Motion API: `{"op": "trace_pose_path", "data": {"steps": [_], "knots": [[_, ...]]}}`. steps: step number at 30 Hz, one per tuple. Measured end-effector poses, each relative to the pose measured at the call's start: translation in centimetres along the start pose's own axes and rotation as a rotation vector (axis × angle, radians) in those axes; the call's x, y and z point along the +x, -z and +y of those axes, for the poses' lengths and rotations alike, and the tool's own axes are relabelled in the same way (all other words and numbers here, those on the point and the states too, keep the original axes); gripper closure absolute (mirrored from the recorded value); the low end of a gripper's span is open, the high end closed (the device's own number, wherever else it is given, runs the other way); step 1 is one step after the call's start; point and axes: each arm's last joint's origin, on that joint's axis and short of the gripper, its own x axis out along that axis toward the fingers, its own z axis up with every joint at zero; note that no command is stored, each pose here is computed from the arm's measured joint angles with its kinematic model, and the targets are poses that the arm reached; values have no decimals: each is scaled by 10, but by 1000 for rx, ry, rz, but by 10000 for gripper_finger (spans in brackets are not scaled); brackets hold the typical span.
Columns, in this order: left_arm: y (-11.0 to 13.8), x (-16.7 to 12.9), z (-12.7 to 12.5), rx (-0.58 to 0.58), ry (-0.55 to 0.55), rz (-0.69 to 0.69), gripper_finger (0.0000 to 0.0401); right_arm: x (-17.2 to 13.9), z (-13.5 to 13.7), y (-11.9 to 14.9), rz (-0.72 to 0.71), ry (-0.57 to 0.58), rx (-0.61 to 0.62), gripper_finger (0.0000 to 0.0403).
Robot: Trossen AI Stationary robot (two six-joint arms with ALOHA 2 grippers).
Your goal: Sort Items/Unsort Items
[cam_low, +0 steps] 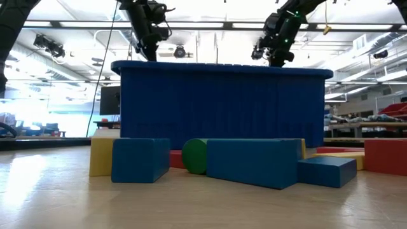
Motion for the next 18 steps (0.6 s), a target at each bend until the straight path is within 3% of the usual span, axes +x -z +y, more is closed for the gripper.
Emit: {"op": "trace_pose_path", "data": {"steps": [6,18], "knots": [[-2,4,3,-11,-23,-12,399,0,4,4,20,-50,25,403],[-2,18,3,-20,31,22,399,12,7,8,39,-126,68,403]]}}
